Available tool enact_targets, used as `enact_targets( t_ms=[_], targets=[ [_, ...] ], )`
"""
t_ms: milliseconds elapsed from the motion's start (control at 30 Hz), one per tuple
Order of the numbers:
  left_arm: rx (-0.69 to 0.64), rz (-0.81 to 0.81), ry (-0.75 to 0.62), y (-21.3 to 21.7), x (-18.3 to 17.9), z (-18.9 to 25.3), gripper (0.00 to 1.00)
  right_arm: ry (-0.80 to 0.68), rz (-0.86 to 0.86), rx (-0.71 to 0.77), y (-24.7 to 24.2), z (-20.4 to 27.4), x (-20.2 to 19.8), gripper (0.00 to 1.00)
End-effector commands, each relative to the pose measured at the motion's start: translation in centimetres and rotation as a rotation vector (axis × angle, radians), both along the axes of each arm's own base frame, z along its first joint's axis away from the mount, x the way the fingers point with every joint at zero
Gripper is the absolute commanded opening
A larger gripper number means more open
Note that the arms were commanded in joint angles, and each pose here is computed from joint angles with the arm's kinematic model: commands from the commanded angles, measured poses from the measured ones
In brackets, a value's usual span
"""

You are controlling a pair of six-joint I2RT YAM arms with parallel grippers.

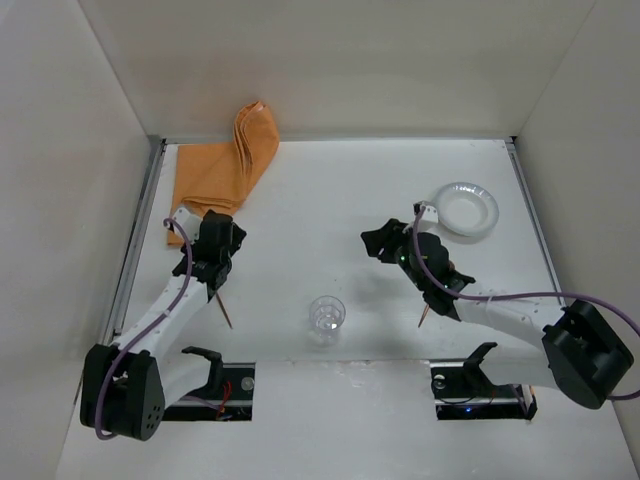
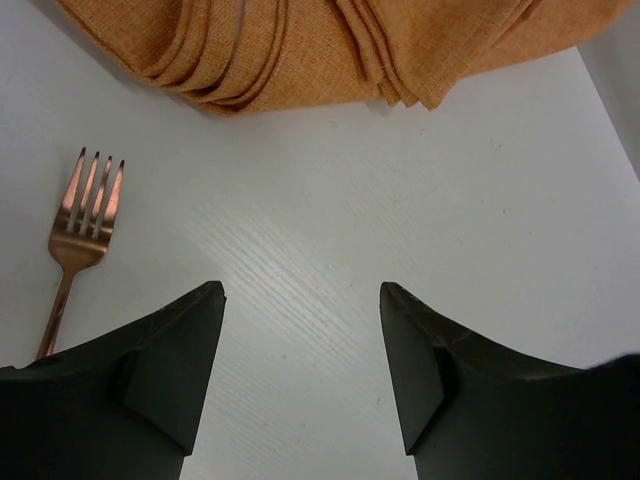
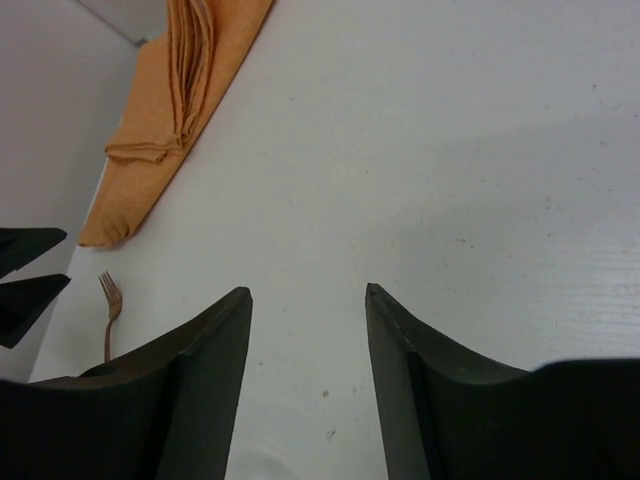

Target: Set the dinner table for one person

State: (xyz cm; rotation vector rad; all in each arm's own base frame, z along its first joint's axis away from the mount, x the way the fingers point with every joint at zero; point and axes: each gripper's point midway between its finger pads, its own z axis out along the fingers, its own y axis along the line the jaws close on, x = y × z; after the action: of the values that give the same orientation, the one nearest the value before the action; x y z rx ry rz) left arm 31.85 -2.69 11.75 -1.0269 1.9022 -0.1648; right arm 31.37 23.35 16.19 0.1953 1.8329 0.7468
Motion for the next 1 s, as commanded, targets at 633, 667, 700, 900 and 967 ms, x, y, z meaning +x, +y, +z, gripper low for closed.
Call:
enact_targets(
  t_ms=[633,667,700,900,967],
  targets=[
    [-0.269,0.126,-0.153,0.4,12.9,1.0,0.57,-0.030,0.062,0.041,0.9,1.2,0.3,0.46],
    [-0.276,0.127,-0.156,0.6,13.6,0.8,0.57,-0.034,0.060,0.040,0.8,1.3,0.3,0.50],
    [-0.285,0.125,-0.159,0.7,14.3,0.8,0.57,-0.035,0.054,0.038,0.7,1.3,0.4,0.52],
    [-0.291,0.147,-0.131,1.9,17.1,-0.8,0.55,-0.031,0.060,0.035,0.8,1.1,0.5,0.55],
    [-0.306,0.147,-0.117,2.0,17.5,-1.2,0.54,-0.021,0.058,0.035,0.8,0.8,0.6,0.55]
  ],
)
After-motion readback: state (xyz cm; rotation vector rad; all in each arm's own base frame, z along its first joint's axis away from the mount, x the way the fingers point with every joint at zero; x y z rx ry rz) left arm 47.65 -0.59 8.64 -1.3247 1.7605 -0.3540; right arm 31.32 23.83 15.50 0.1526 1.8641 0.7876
